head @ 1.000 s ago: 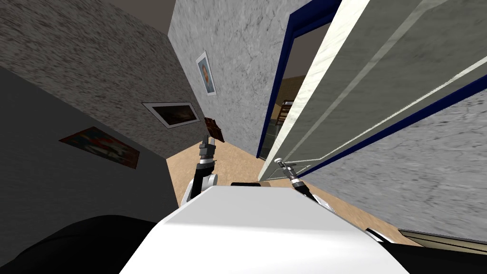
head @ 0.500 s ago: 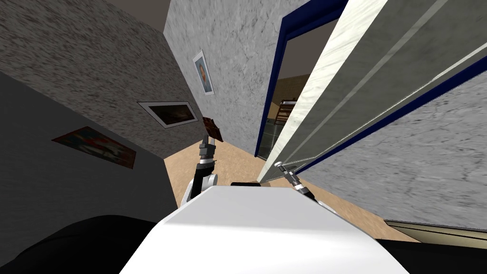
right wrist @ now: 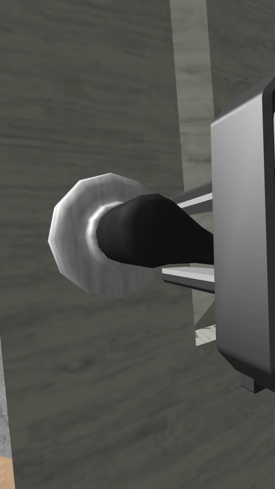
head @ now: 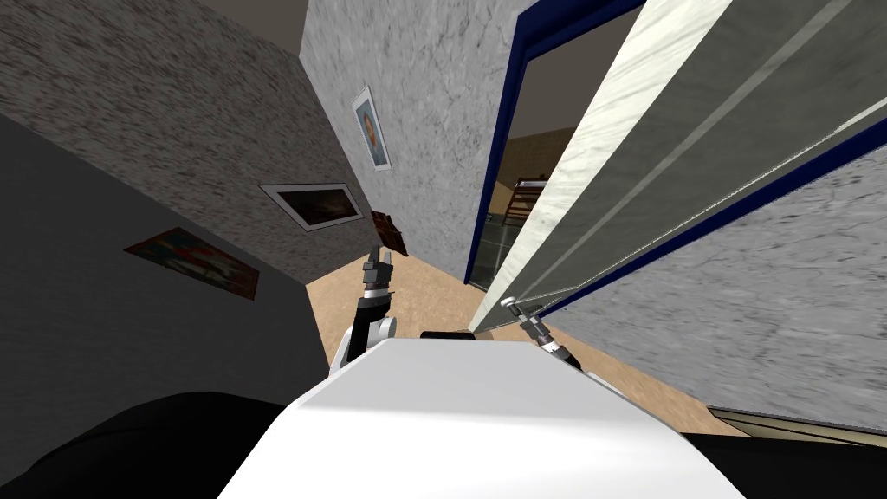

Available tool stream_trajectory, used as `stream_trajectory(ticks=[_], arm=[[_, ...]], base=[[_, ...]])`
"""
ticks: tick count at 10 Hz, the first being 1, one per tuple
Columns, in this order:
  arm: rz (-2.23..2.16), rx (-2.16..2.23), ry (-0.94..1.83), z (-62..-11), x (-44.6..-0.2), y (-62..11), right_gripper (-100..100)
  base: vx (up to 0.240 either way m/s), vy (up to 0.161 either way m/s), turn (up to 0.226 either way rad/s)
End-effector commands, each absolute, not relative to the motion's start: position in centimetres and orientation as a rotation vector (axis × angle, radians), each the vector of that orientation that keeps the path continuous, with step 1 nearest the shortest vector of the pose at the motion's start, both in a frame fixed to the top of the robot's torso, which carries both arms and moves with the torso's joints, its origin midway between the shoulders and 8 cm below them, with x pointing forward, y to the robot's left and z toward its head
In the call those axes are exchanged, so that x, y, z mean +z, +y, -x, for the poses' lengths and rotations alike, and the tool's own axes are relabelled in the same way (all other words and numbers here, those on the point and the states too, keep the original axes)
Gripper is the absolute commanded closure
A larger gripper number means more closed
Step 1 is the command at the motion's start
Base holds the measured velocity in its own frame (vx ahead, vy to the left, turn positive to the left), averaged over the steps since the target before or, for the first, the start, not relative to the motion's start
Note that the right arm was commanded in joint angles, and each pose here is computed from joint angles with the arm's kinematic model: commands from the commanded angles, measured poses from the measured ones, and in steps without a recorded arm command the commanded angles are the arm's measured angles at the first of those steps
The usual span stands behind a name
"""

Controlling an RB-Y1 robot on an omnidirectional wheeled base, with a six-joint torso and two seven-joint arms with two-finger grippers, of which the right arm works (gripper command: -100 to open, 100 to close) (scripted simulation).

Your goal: Pull the door open

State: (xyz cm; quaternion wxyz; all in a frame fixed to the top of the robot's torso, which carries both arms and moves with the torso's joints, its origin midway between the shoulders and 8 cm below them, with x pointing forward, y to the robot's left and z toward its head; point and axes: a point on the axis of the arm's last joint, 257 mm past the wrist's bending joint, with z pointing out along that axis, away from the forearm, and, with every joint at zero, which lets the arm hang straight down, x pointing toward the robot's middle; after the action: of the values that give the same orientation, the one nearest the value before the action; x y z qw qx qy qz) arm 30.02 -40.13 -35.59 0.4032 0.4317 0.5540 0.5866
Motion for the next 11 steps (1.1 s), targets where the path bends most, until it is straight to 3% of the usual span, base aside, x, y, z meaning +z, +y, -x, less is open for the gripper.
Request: stream_trajectory(ticks=[1, 10, 11], arm=[[-1.091, 1.482, 1.399, -30.0, -35.6, -40.1, 100], [-1.099, 1.486, 1.396, -24.1, -36.2, -41.7, 100], [-1.103, 1.483, 1.396, -24.1, -36.2, -41.8, -100]], base=[[-0.003, -0.006, 0.02], [-0.007, -0.026, 0.047], [0.032, -0.054, -0.198]])
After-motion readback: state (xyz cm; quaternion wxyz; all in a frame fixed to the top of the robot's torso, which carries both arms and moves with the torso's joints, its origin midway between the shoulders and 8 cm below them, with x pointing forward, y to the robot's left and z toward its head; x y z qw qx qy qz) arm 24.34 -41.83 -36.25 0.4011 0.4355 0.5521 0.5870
